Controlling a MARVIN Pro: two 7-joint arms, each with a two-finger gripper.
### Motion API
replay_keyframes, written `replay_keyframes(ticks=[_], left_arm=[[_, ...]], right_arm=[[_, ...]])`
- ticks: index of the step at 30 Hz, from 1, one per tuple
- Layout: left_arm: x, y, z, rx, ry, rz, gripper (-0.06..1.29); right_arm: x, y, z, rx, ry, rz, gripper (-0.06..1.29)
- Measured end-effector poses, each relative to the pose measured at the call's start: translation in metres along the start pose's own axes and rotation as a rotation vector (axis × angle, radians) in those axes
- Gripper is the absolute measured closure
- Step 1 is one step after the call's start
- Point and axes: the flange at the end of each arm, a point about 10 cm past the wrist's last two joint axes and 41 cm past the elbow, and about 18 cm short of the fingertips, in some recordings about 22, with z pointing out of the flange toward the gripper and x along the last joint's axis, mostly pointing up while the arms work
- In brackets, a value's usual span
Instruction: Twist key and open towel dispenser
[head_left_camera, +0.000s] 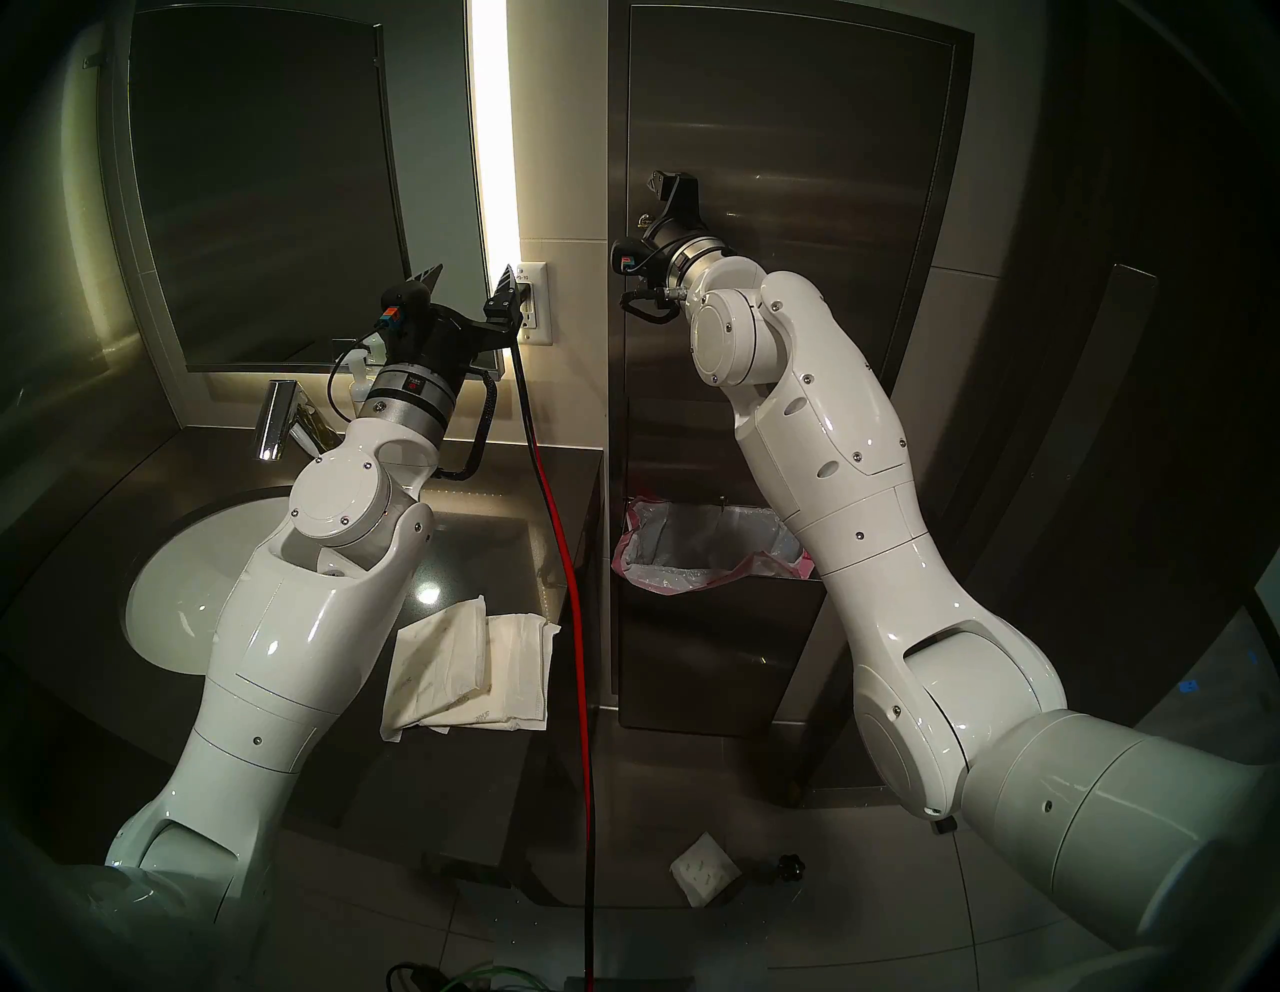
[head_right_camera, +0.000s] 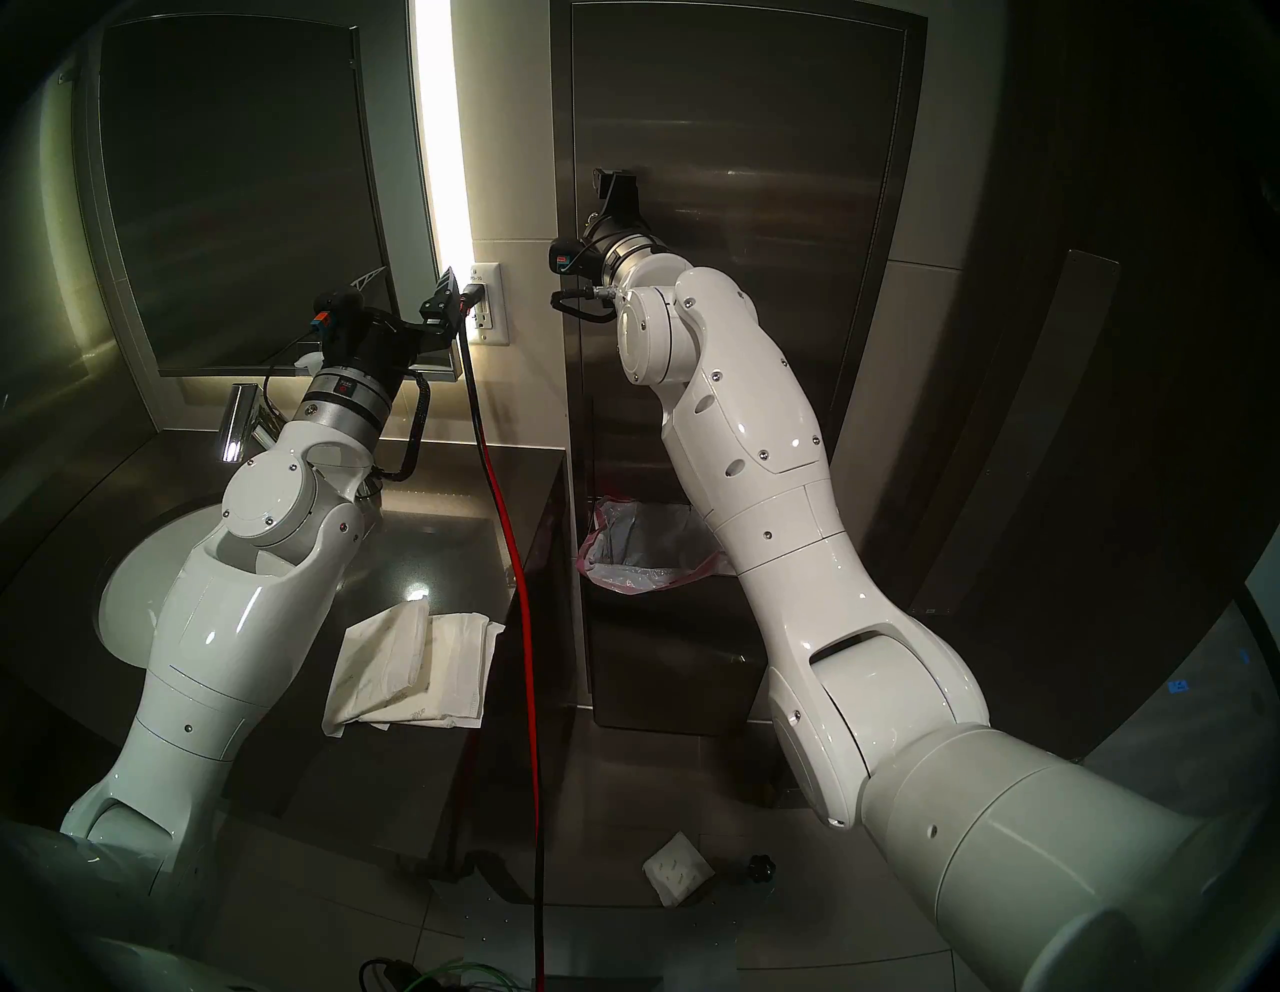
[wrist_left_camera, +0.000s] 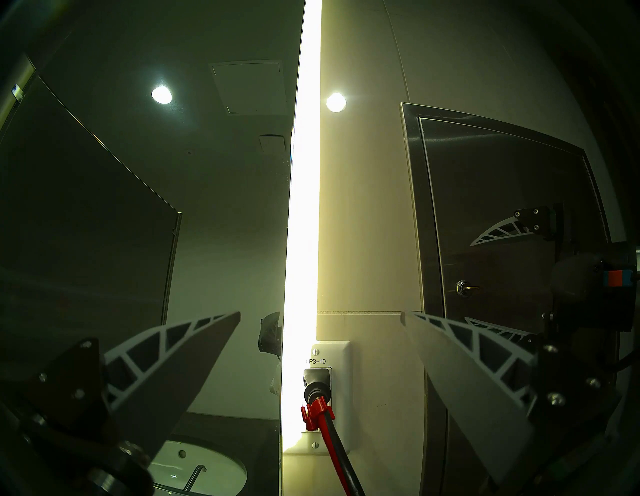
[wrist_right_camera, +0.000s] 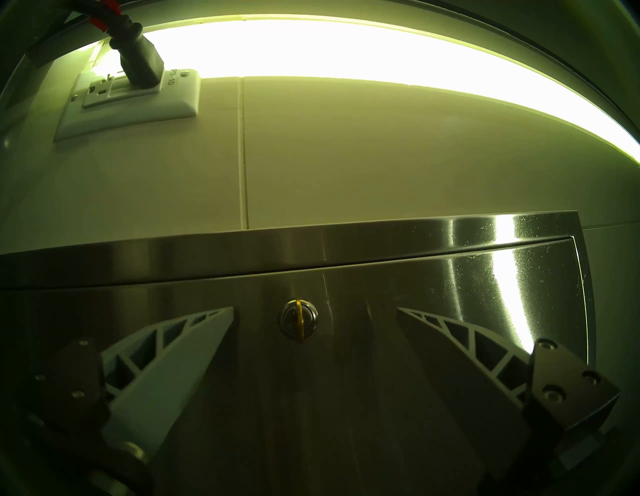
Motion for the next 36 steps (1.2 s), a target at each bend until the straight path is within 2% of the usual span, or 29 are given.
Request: replay_keyframes(ticks=[2, 13, 27, 33, 36], left_arm=[[0.0, 0.0, 0.0, 0.0, 0.0, 0.0, -0.03], [0.0, 0.0, 0.0, 0.0, 0.0, 0.0, -0.03], [0.0, 0.0, 0.0, 0.0, 0.0, 0.0, -0.03], [0.0, 0.0, 0.0, 0.0, 0.0, 0.0, -0.03], [0.0, 0.0, 0.0, 0.0, 0.0, 0.0, -0.03]], right_arm=[[0.0004, 0.0005, 0.0002, -0.001, 0.0, -0.001, 0.01], [-0.0012, -0.0016, 0.0022, 0.005, -0.008, 0.006, 0.49], [-0.0031, -0.0076, 0.0047, 0.012, -0.017, 0.012, 0.49], [-0.0027, -0.009, 0.0061, 0.013, -0.018, 0.012, 0.77], [-0.0024, -0.0092, 0.0069, 0.012, -0.019, 0.011, 0.81]])
